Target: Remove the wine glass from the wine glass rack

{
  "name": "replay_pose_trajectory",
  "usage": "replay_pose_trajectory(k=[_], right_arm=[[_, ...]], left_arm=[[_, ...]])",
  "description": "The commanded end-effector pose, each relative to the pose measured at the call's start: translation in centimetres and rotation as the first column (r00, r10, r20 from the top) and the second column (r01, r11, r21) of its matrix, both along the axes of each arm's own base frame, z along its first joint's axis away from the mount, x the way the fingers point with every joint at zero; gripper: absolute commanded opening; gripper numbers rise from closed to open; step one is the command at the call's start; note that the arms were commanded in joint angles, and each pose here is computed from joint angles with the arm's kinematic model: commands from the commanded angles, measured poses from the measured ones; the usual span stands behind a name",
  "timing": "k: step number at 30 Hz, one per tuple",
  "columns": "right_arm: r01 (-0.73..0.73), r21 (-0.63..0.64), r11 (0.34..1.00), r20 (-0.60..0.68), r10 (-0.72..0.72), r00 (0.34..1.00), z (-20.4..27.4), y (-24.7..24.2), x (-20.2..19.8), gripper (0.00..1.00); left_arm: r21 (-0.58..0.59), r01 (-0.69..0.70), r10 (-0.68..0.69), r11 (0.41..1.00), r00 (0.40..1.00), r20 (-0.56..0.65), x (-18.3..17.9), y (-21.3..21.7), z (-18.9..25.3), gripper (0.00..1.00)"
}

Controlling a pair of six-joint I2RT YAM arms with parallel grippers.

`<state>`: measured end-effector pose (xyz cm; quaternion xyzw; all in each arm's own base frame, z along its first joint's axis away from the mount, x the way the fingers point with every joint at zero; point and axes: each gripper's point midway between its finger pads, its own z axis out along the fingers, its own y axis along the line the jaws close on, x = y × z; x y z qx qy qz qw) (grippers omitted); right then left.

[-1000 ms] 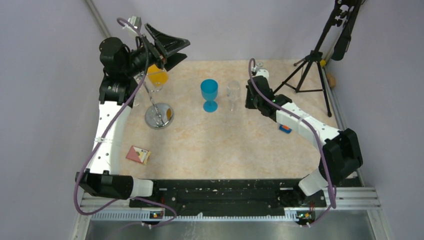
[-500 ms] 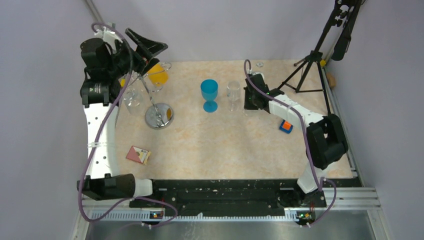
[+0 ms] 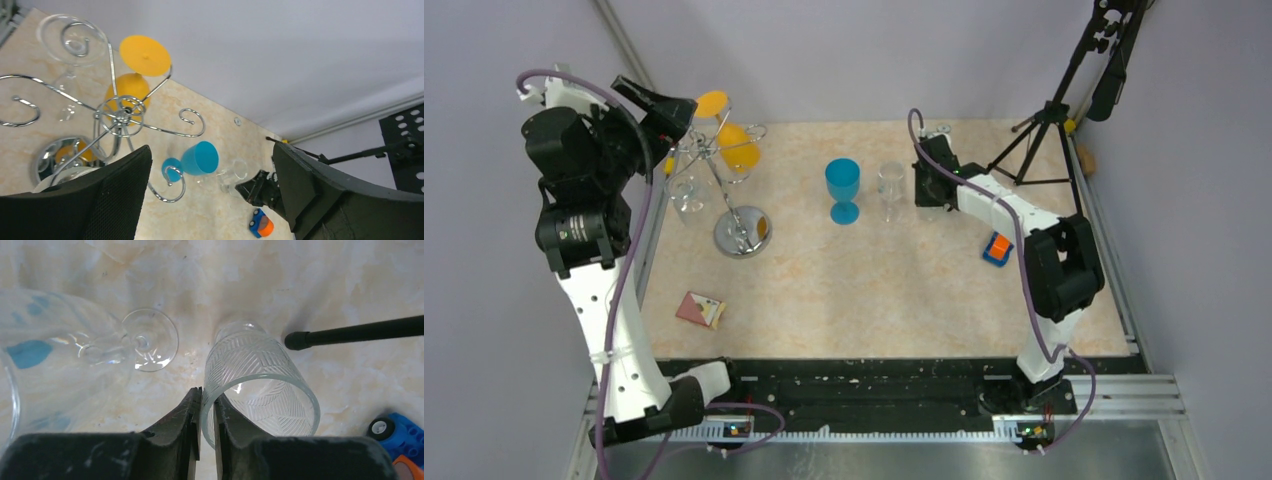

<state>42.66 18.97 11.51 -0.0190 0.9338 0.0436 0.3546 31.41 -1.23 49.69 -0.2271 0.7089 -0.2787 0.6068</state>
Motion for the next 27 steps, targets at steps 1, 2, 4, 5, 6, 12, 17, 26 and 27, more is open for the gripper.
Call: replay_pose_trajectory(k=[1,2,4,5,6,12,17,26,27], right_arm=[[-0.01,-0.007,1.0,0.021,0.01,1.0,1.2,-0.5,2.0,0.21],[-0.014,-0.001,1.0,0.012,0.014,1.0,1.2,-0.4,2.1,0.26],[-0.023,0.01,1.0,0.01,0.022,1.0,1.6,-0.5,2.4,0.3],[-0.024,0.015,1.0,0.011,0.024,1.0,1.8,-0.5,2.6,0.32],[-0.022,0.019,1.0,0.014,0.022,1.0,2.1,-0.7,2.8,0.33],[-0.045,0.049,0.998,0.041,0.043,0.998,4.0,-0.6,3.7,0.4],[-0.086,0.136,0.987,0.095,0.073,0.993,7.1,0.2,3.7,0.48],[-0.113,0.334,0.936,0.183,0.053,0.982,11.3,0.6,3.0,0.56],[-0.11,0.344,0.932,0.186,0.047,0.981,11.4,0.6,2.9,0.56]], left_arm=[[0.06,-0.138,0.139,0.989,0.99,-0.016,-0.7,2.6,-0.3,0.94],[0.06,-0.15,0.152,0.987,0.988,-0.022,-0.8,2.9,-0.4,0.94],[0.066,-0.182,0.184,0.981,0.983,-0.027,-0.9,3.4,-0.7,0.94],[0.069,-0.197,0.199,0.978,0.98,-0.027,-1.1,3.7,-0.7,0.94],[0.071,-0.213,0.215,0.975,0.976,-0.027,-1.2,4.0,-0.7,0.94],[0.064,-0.267,0.271,0.962,0.961,-0.062,-1.6,4.9,-1.7,0.94],[0.078,-0.35,0.357,0.933,0.928,-0.107,-3.1,6.1,-3.6,0.95],[0.132,-0.438,0.457,0.889,0.864,-0.21,-6.3,7.4,-6.2,0.95],[0.124,-0.425,0.443,0.897,0.868,-0.223,-6.3,7.1,-6.4,0.93]])
